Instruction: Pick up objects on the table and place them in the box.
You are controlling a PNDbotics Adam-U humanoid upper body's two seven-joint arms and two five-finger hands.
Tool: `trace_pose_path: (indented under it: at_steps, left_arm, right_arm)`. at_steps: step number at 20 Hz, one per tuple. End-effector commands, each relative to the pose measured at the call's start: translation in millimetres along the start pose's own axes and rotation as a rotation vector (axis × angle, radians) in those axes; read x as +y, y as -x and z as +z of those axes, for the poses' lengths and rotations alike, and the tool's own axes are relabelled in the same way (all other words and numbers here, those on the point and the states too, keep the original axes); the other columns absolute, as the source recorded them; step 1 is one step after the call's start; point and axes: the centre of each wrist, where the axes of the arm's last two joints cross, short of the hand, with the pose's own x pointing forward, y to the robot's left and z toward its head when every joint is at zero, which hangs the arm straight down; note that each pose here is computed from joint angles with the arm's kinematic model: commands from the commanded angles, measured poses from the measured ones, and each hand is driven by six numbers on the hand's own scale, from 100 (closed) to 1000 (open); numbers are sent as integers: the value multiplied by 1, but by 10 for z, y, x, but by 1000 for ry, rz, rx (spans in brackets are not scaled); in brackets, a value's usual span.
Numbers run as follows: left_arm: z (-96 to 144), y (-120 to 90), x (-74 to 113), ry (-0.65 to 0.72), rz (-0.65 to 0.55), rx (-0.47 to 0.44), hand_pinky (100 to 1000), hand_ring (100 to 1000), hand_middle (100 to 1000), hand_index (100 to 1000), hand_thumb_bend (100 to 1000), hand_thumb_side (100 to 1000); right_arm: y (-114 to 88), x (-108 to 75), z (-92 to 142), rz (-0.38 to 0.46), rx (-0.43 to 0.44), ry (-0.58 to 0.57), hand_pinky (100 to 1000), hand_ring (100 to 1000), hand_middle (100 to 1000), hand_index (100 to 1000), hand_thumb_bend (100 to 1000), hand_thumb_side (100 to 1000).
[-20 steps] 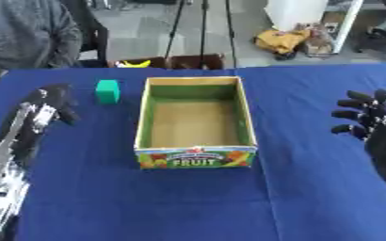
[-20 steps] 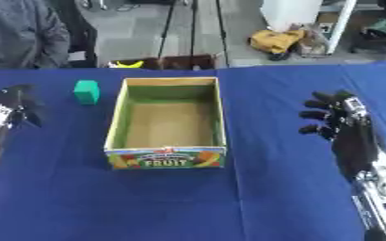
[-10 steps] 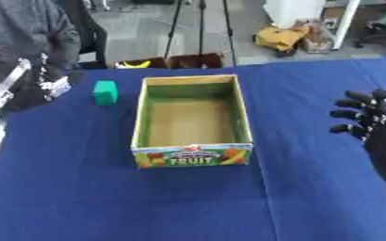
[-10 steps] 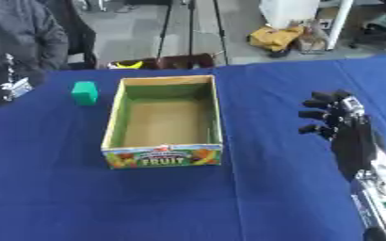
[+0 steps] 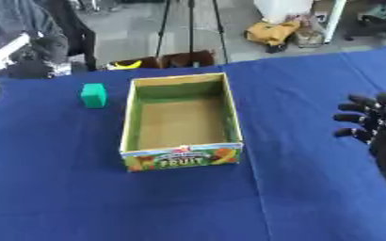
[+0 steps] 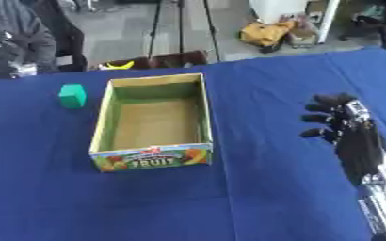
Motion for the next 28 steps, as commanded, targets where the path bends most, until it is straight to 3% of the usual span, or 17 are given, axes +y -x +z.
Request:
trace_pose_path:
  at_steps: [1,10,17,28]
  left_arm:
    - [-38,141,154,-79,-67,49,797,847,851,880,788,577]
    - [-207,499,-156,-96,-154,131,782,830,843,880,820,571]
    - [-320,654,-454,-111,-209,154,753,791,804,870,860,570]
    - [-442,519,-667,-167,-295,128,708,739,752,847,869,582]
  right_arm:
    - [-116,-54,-52,37,-29,-17,571,727,717,841,100,1000]
    - [-141,-62,-68,43,-35,-22,571,727,717,839,100,1000]
    - [-149,-64,-72,44,-38,-22,571,727,716,839,100,1000]
    - [-148,-64,-71,43,-38,-21,571,726,716,838,100,1000]
